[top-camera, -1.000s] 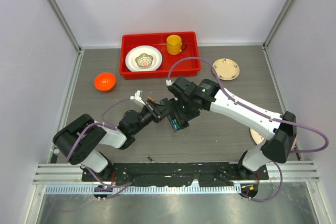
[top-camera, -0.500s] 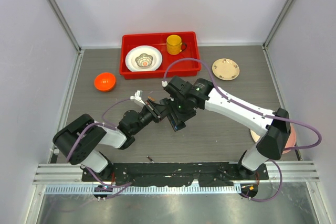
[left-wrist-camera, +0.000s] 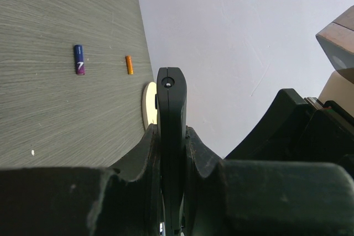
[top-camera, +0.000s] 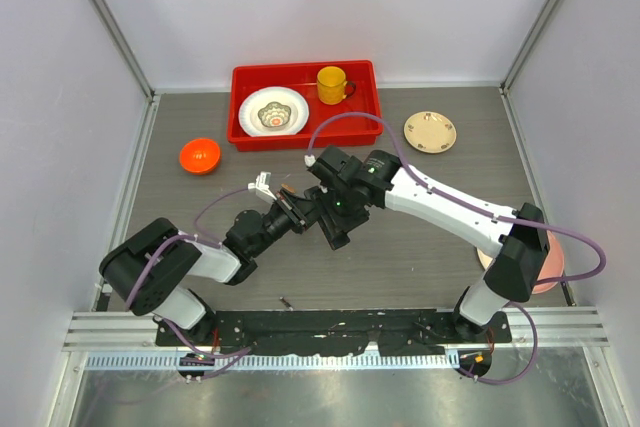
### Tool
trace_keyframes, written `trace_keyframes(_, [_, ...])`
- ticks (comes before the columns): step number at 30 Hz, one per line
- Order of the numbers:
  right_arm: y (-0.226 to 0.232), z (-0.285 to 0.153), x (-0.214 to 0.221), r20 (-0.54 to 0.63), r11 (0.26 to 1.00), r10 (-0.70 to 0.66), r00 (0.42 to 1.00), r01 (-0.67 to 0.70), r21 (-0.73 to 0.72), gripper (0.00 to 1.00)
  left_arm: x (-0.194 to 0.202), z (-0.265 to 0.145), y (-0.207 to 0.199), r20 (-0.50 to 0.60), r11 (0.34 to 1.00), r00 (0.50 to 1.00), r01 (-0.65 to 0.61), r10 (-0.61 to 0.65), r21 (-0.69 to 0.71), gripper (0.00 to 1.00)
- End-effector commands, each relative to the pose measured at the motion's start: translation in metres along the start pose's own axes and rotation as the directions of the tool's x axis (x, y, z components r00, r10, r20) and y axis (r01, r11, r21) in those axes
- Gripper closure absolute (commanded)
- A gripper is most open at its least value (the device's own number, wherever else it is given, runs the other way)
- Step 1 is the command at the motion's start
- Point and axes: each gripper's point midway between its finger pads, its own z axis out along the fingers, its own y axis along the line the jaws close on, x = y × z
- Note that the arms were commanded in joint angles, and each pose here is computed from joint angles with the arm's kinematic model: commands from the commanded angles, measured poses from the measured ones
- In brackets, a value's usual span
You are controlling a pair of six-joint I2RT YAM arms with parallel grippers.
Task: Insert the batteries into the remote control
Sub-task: Load the battery cover into the remote control.
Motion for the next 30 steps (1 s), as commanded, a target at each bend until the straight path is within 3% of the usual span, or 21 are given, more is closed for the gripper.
trace_keyframes(1, [0.0039,-0.0003,-0.0025,0.017,1.000,-0.009,1.000,0.009,-0.013,0.87,-0.0162,-0.0032,-0.0758,0.066,0.960,0.998,-0.037,0.019,0.276,1.00])
trace_keyframes(30, [0.0008,0.0056,0.0032,0.018,1.000,-0.001,1.000,0.002,-0.011,0.87,-0.0107,-0.0041,-0.0843,0.043,0.950,0.999,-0.027,0.015,0.311,1.00])
